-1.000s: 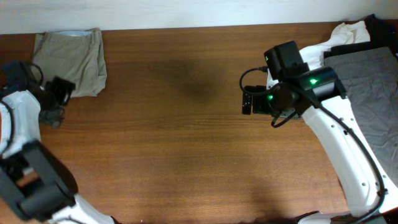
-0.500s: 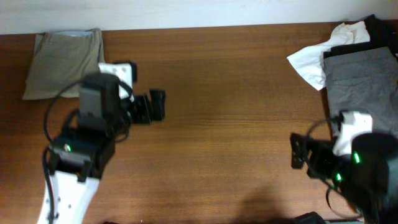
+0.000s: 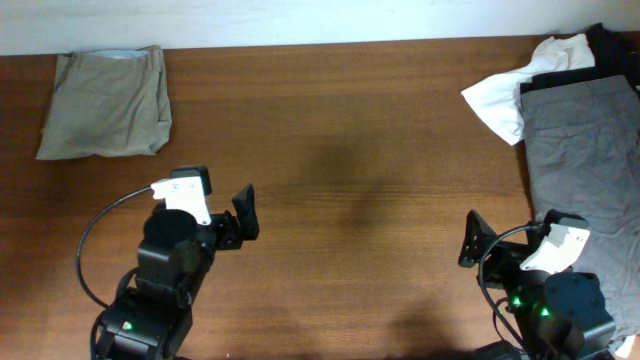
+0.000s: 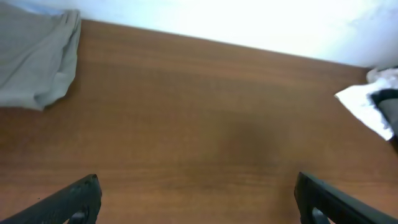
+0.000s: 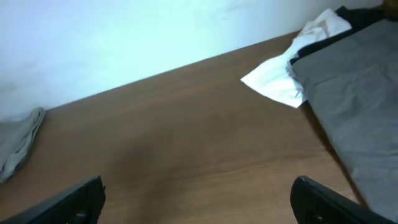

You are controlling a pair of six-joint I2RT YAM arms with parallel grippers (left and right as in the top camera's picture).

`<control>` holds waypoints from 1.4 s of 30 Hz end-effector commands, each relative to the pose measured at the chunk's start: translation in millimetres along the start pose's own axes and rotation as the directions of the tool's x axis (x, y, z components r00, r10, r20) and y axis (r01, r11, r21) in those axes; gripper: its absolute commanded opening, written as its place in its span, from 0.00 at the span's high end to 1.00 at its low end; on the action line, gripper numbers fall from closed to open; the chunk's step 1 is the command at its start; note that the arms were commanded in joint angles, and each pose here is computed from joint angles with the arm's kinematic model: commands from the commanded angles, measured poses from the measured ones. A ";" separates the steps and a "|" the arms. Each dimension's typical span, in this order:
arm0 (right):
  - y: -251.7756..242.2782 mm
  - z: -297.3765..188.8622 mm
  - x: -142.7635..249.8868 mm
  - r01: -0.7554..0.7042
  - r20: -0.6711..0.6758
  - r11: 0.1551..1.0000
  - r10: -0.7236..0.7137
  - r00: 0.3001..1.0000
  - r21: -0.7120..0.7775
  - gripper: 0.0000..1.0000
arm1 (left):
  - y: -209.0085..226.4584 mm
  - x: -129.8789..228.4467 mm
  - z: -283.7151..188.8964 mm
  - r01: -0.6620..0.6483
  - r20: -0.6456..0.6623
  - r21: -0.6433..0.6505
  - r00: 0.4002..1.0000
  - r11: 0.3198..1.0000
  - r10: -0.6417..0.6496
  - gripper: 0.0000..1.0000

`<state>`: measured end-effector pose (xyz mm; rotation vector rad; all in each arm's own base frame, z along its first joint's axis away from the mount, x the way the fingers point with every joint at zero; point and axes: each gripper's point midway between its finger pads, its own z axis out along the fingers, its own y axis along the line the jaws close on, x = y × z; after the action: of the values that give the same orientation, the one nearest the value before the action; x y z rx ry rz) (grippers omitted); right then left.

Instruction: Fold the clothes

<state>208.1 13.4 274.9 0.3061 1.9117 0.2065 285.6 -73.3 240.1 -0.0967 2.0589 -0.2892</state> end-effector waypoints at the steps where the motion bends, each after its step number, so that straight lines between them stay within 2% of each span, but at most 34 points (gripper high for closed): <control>1: -4.8 1.4 -5.2 -0.013 0.027 0.999 0.012 1.000 0.031 0.01 | 8.9 19.8 8.5 -0.003 -0.080 -0.048 0.997 0.999 -0.001 0.01; 9: -6.0 1.5 -2.4 -0.009 0.016 0.999 0.008 1.000 0.036 0.01 | 18.5 54.5 29.8 -0.034 -0.234 -0.101 0.972 0.994 0.010 0.01; 13: -15.0 1.2 11.8 0.016 -0.039 0.997 -0.013 0.999 0.075 0.01 | 22.1 68.6 41.2 -0.049 -0.294 -0.120 0.956 0.992 0.012 0.01; 18: -32.7 15.1 29.7 -0.002 -0.003 0.995 0.002 1.000 0.101 0.01 | 27.4 88.3 54.9 -0.070 -0.372 -0.144 0.928 0.987 0.012 0.01; 20: -29.9 20.1 34.9 0.057 0.027 0.997 -0.059 0.998 0.046 0.01 | 29.2 94.9 58.9 -0.078 -0.396 -0.151 0.918 0.985 0.012 0.01; 22: -23.1 27.7 37.6 0.184 0.119 0.983 -0.180 0.977 -0.028 0.01 | 31.5 103.2 63.6 -0.087 -0.426 -0.160 0.905 0.983 0.011 0.01; 25: -22.6 38.2 44.8 0.261 0.228 0.964 -0.245 0.942 -0.045 0.01 | 34.3 112.6 68.5 -0.098 -0.459 -0.170 0.888 0.981 0.009 0.01; 29: -20.8 50.2 49.3 0.272 0.350 0.960 -0.232 0.907 -0.067 0.01 | 37.2 122.6 73.2 -0.109 -0.492 -0.179 0.870 0.978 0.007 0.01; 33: -20.3 61.6 59.3 0.281 0.387 0.956 -0.227 0.894 -0.088 0.01 | 37.7 124.1 73.9 -0.111 -0.497 -0.180 0.867 0.977 0.007 0.01; 36: -25.0 70.2 73.8 0.290 0.357 0.954 -0.243 0.902 -0.082 0.01 | 37.7 124.1 73.9 -0.111 -0.497 -0.180 0.867 0.977 0.007 0.01; 39: -24.9 75.2 90.3 0.370 0.301 0.925 -0.331 0.894 -0.083 0.01 | 37.7 124.1 73.9 -0.111 -0.497 -0.180 0.867 0.977 0.007 0.01; 42: -20.6 75.3 94.0 0.349 0.290 0.929 -0.303 0.908 -0.122 0.01 | 37.7 124.1 73.9 -0.111 -0.497 -0.180 0.867 0.977 0.007 0.01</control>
<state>245.7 17.0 159.7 -0.0645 1.6373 0.0784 293.0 -74.7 94.0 -0.0753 2.5925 -0.0796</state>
